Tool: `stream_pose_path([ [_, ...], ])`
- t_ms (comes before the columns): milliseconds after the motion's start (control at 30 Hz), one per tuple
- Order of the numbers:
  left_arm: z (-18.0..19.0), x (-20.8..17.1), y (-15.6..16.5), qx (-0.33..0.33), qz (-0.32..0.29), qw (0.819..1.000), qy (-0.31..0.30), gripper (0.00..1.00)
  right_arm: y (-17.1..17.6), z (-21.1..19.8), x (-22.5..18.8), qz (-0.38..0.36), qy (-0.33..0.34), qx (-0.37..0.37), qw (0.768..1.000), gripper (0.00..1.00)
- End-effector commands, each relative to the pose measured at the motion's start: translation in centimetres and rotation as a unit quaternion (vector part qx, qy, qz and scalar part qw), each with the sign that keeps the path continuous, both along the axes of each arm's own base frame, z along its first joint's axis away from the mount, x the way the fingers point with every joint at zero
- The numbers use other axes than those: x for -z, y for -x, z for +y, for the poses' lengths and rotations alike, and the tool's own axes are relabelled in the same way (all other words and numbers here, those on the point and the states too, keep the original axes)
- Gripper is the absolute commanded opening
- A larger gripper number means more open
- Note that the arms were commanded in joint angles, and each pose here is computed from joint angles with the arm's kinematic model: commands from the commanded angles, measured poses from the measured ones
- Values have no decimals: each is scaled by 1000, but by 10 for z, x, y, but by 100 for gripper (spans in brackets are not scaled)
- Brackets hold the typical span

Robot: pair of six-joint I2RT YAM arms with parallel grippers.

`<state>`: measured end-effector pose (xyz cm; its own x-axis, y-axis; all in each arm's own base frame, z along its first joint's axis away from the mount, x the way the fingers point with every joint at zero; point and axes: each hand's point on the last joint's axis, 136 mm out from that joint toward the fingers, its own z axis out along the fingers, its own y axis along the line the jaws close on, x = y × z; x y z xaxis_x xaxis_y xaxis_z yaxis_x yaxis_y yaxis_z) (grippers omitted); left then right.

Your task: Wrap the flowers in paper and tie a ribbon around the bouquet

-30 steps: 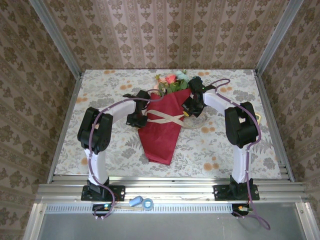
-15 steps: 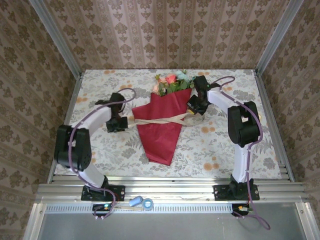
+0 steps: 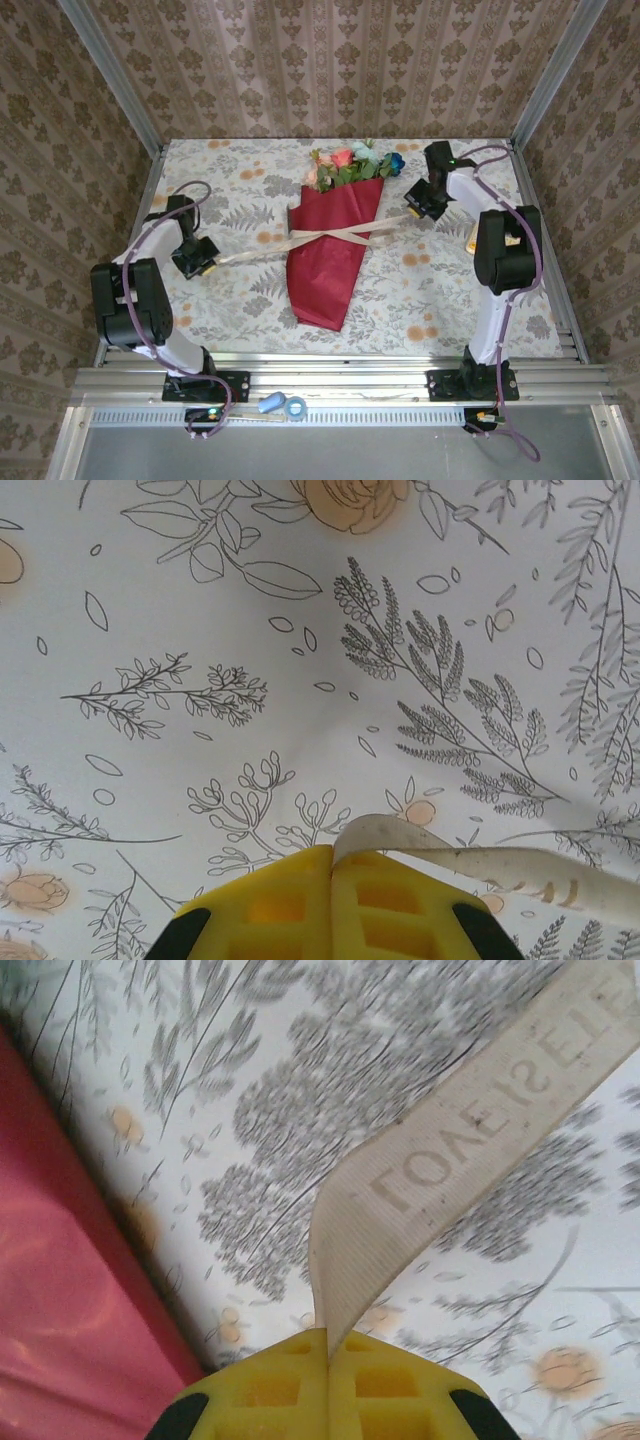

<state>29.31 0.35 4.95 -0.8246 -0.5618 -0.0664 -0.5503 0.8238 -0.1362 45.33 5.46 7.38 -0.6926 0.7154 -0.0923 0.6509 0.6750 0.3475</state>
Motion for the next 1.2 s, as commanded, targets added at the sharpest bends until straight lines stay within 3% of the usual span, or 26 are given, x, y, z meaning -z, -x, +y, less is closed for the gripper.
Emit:
stream_pose_path([
  [0,0,3,-6,-26,2,1000,15,0,8,-28,-12,0,30,9,1000,0],
  [300,9,9,-11,-44,14,999,4,0,15,-53,-11,5,31,25,999,0],
  [400,7,4,-8,-48,15,999,-2,28,16,-51,-10,5,26,24,999,0],
  [567,-1,-22,5,-105,-12,994,13,46,18,-53,-10,5,28,19,999,0],
  [667,-29,-42,5,-141,-52,987,59,55,20,-54,-7,7,24,20,999,0],
  [800,-99,-51,-2,-167,-66,971,157,57,20,-52,-5,8,19,19,1000,0],
  [933,-161,-41,-19,-213,-62,946,236,60,20,-52,-6,7,20,17,1000,0],
  [1167,-216,-6,-53,-285,-31,913,289,61,22,-51,-6,6,16,16,1000,0],
])
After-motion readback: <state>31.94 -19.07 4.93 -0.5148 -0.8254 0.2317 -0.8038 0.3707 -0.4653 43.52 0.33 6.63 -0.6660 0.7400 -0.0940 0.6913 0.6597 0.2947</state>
